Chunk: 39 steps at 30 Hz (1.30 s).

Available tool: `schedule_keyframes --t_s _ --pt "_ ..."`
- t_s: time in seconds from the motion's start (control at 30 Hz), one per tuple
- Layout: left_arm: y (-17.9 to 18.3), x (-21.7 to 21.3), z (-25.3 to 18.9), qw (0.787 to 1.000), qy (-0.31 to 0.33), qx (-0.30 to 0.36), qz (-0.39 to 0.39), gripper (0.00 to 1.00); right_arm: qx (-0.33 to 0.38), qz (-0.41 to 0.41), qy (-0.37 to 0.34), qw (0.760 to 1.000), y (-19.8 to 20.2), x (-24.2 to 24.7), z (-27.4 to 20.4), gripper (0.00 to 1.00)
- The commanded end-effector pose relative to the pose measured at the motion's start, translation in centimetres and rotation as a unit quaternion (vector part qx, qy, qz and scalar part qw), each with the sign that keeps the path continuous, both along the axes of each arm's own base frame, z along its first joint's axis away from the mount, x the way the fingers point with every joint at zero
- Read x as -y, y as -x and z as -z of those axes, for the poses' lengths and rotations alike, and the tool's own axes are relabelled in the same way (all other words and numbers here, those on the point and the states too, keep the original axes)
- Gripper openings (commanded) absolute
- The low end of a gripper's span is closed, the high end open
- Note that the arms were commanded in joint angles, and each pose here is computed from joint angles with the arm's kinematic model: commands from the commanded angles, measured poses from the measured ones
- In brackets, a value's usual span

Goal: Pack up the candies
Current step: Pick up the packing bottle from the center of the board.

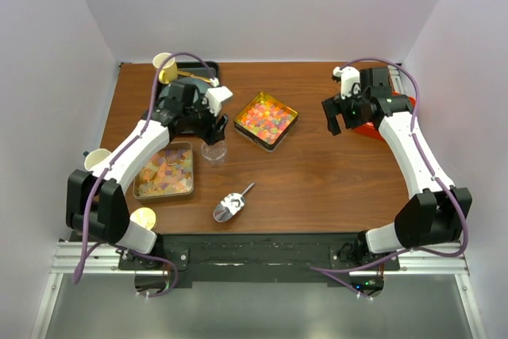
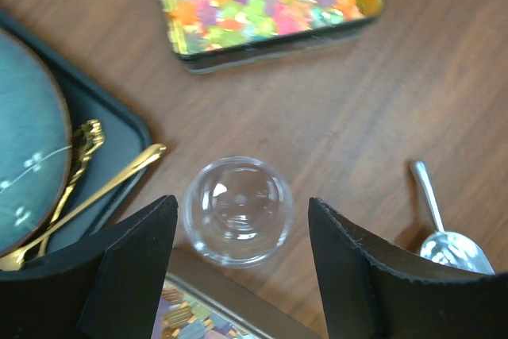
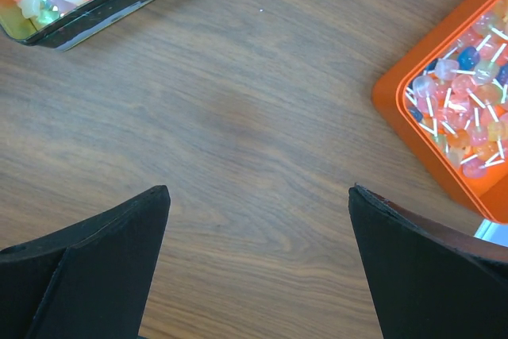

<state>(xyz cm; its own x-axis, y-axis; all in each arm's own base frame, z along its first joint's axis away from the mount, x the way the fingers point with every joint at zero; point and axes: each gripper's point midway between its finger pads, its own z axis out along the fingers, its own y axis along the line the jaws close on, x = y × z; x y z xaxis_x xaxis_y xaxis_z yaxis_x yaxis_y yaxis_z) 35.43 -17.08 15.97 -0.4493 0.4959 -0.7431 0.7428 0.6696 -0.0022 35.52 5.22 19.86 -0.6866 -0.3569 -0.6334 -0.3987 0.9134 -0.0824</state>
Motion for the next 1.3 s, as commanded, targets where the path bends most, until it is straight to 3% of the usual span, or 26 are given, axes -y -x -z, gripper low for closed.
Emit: schedule_keyframes --t_s 0.0,0.27,0.87,1.03,1.27 --pt "2.1 1.5 1.6 0.999 -0.025 -0.015 0.045 0.73 0.016 -0.015 -0.015 1.0 -1.1 -0.8 -1.6 0.99" --pt "0.9 1.0 2.9 0.998 -0.067 -0.014 0.013 0.71 0.005 -0.024 -0.022 0.999 -1.1 -1.2 -1.0 0.99" --pt "3.1 0.9 8.5 0.984 -0.107 -0.139 0.021 0.46 -0.003 -0.025 -0.014 1.0 -1.1 -1.0 -0.2 0.99" --pt "2.8 1.3 8.5 0.985 -0.103 -0.134 0.018 0.39 -0.004 -0.025 -0.012 1.0 -1.1 -1.0 -0.1 0.99" --pt "3.6 1.6 8.5 0.986 -0.101 -0.13 0.04 0.08 -0.007 -0.023 -0.01 1.0 -0.9 -0.8 0.1 0.99"
